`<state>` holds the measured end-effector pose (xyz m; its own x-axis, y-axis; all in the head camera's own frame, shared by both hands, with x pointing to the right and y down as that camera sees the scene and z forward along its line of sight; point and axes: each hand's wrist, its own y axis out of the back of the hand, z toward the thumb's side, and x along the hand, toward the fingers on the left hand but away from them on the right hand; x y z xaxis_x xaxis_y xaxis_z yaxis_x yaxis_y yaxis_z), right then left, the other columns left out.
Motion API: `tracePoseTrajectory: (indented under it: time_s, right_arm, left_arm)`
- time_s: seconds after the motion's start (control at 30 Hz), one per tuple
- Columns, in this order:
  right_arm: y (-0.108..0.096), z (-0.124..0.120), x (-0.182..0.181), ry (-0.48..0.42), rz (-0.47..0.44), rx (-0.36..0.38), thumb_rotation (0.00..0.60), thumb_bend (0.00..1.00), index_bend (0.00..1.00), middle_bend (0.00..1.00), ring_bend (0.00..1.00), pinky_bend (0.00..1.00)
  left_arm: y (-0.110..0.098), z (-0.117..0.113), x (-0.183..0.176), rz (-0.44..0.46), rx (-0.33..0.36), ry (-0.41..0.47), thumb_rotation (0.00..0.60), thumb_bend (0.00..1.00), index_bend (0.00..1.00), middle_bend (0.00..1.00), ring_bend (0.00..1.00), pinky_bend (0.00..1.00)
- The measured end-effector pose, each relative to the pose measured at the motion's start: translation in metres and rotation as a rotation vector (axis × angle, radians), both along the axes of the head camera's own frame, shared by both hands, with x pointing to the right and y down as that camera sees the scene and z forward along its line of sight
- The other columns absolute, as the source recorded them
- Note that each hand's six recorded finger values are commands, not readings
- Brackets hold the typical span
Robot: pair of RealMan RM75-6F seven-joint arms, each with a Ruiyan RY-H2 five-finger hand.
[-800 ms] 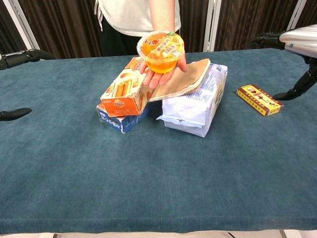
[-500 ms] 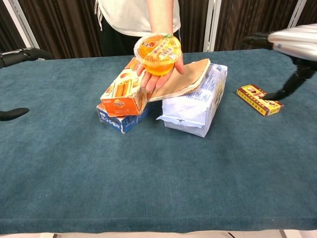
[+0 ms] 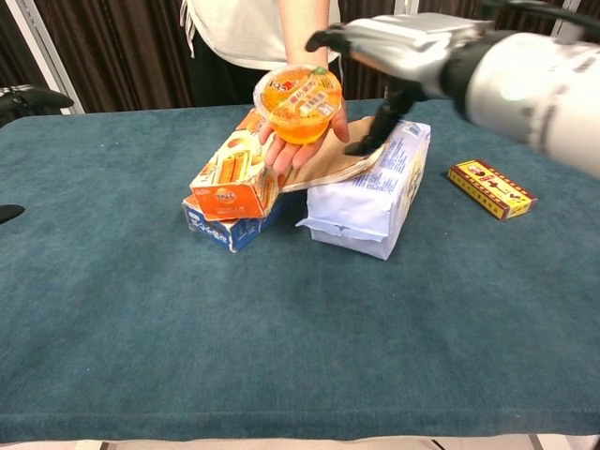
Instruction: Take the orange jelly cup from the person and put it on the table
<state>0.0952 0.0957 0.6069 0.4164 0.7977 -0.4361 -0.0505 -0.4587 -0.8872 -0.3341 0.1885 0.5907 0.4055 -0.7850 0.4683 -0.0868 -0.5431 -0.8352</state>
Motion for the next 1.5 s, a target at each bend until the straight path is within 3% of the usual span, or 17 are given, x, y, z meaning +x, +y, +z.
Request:
tracePoseTrajectory:
  time_s: [0.23, 0.4, 0.57, 0.87, 1.03, 1.23, 1.37, 1.5]
  right_arm:
    - [-0.013, 0.007, -0.024, 0.029, 0.039, 0.029, 0.600, 0.13, 0.01, 0.02, 0.00, 0.04]
    - [-0.019, 0.013, -0.035, 0.029, 0.060, 0.036, 0.600, 0.13, 0.14, 0.12, 0.03, 0.14]
    - [-0.020, 0.012, -0.039, 0.003, 0.068, 0.043, 0.600, 0.13, 0.46, 0.33, 0.29, 0.39]
    - [-0.020, 0.009, -0.039, -0.005, 0.070, 0.073, 0.600, 0.17, 0.70, 0.50, 0.50, 0.61]
    - [-0.020, -0.003, -0.035, -0.056, 0.069, 0.106, 0.600, 0.17, 0.72, 0.52, 0.52, 0.63]
    - [-0.013, -0.035, 0.000, -0.130, 0.039, 0.183, 0.600, 0.17, 0.71, 0.52, 0.52, 0.63]
    - [-0.001, -0.049, 0.065, -0.097, 0.022, 0.232, 0.600, 0.17, 0.70, 0.52, 0.52, 0.63]
    - [0.016, -0.043, 0.130, -0.060, 0.056, 0.195, 0.600, 0.17, 0.68, 0.52, 0.52, 0.63]
  left_arm:
    - [0.000, -0.004, -0.007, -0.013, 0.009, -0.002, 0.600, 0.33, 0.00, 0.00, 0.00, 0.00]
    - [0.000, -0.007, -0.010, -0.017, 0.015, -0.001, 0.600, 0.33, 0.00, 0.00, 0.00, 0.00]
    - [-0.001, -0.008, -0.014, -0.027, 0.015, 0.002, 0.600, 0.33, 0.00, 0.00, 0.00, 0.00]
    - [0.000, -0.008, -0.015, -0.030, 0.015, 0.004, 0.600, 0.33, 0.00, 0.00, 0.00, 0.00]
    - [-0.001, -0.011, -0.018, -0.035, 0.018, 0.003, 0.600, 0.33, 0.00, 0.00, 0.00, 0.00]
    - [0.003, -0.017, -0.028, -0.046, 0.031, -0.005, 0.600, 0.33, 0.00, 0.00, 0.00, 0.00]
    - [0.016, -0.018, -0.036, -0.036, 0.015, -0.024, 0.600, 0.33, 0.00, 0.00, 0.00, 0.00]
    - [0.036, -0.016, -0.044, -0.014, -0.001, -0.039, 0.600, 0.33, 0.00, 0.00, 0.00, 0.00]
